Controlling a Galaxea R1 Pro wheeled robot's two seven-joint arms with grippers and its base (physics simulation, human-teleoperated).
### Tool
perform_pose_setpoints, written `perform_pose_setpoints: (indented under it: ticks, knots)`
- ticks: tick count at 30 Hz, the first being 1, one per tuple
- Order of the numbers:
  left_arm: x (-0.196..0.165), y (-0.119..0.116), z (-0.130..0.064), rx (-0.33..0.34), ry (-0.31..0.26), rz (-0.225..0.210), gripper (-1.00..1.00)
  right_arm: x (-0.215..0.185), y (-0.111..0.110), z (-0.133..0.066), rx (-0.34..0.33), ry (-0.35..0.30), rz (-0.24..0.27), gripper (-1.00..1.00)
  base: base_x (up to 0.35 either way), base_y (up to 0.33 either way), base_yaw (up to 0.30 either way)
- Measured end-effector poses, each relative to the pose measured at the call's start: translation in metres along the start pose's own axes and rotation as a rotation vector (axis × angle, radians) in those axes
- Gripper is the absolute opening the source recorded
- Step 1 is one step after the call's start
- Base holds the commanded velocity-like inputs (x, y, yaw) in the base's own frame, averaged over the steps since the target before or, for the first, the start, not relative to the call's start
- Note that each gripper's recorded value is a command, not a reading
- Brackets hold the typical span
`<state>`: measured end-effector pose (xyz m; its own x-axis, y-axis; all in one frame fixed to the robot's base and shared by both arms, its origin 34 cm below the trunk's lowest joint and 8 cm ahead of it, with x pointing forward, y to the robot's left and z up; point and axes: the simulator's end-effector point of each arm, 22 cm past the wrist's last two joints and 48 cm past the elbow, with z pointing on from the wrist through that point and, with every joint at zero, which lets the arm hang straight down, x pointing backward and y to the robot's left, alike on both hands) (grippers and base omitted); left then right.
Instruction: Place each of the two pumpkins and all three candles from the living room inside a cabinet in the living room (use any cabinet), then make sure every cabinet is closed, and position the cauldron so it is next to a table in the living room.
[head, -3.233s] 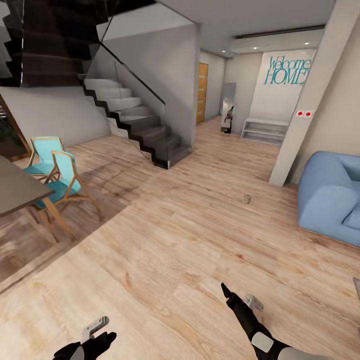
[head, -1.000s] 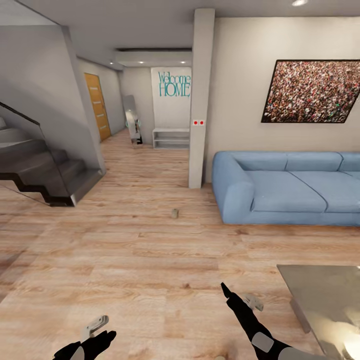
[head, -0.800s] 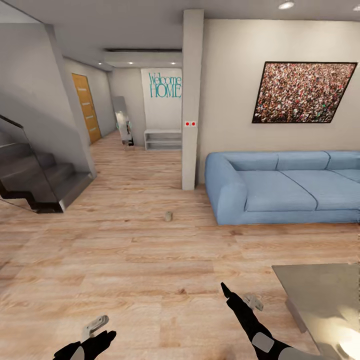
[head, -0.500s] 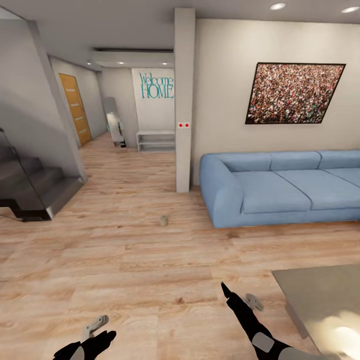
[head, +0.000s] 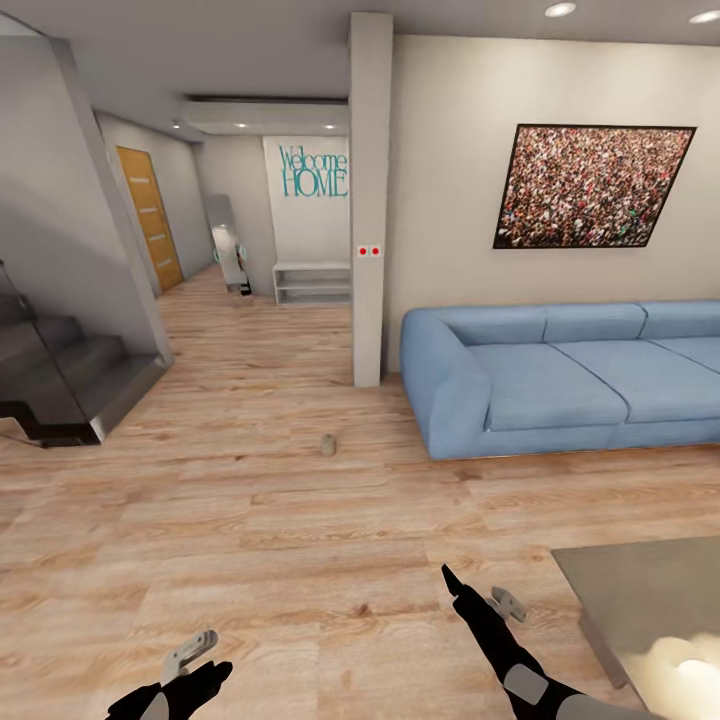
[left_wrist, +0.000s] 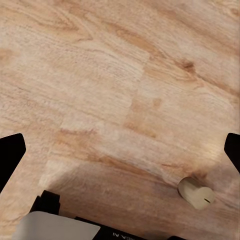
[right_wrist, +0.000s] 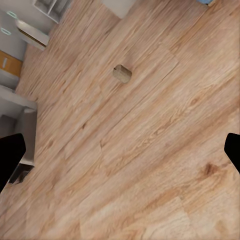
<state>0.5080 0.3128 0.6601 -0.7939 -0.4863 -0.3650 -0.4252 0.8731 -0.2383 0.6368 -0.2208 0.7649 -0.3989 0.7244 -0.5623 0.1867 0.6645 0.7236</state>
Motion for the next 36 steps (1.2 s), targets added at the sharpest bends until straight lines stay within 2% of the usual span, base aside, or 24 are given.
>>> perform_pose_setpoints:
  ticks: [9,27,29,32,35,36]
  knots:
    - [0.001,0.001,0.009,0.0,0.0,-0.001,1.0,0.013,-0.005,0.007,0.006,0.03,0.01,1.0,0.0,0.0,0.0]
    - [-0.002,0.008,0.028,-0.004,-0.008,0.002,1.0,0.023,-0.019,0.019,0.008,0.033,0.011,1.0,0.0,0.0,0.0]
    - [-0.011,0.006,0.028,0.0,-0.025,0.006,1.0,0.027,-0.03,0.019,0.051,0.039,0.013,1.0,0.0,0.0,0.0]
    - [-0.047,-0.014,0.023,0.04,-0.08,0.023,1.0,0.034,-0.068,0.017,0.212,0.066,0.017,1.0,0.0,0.0,0.0]
    - [-0.074,-0.038,0.011,0.088,-0.072,0.046,1.0,0.044,-0.092,0.012,0.319,0.107,0.006,1.0,0.0,0.0,0.0]
    - [-0.079,-0.044,0.007,0.098,-0.067,0.053,1.0,0.046,-0.096,0.012,0.332,0.115,0.0,1.0,0.0,0.0,0.0]
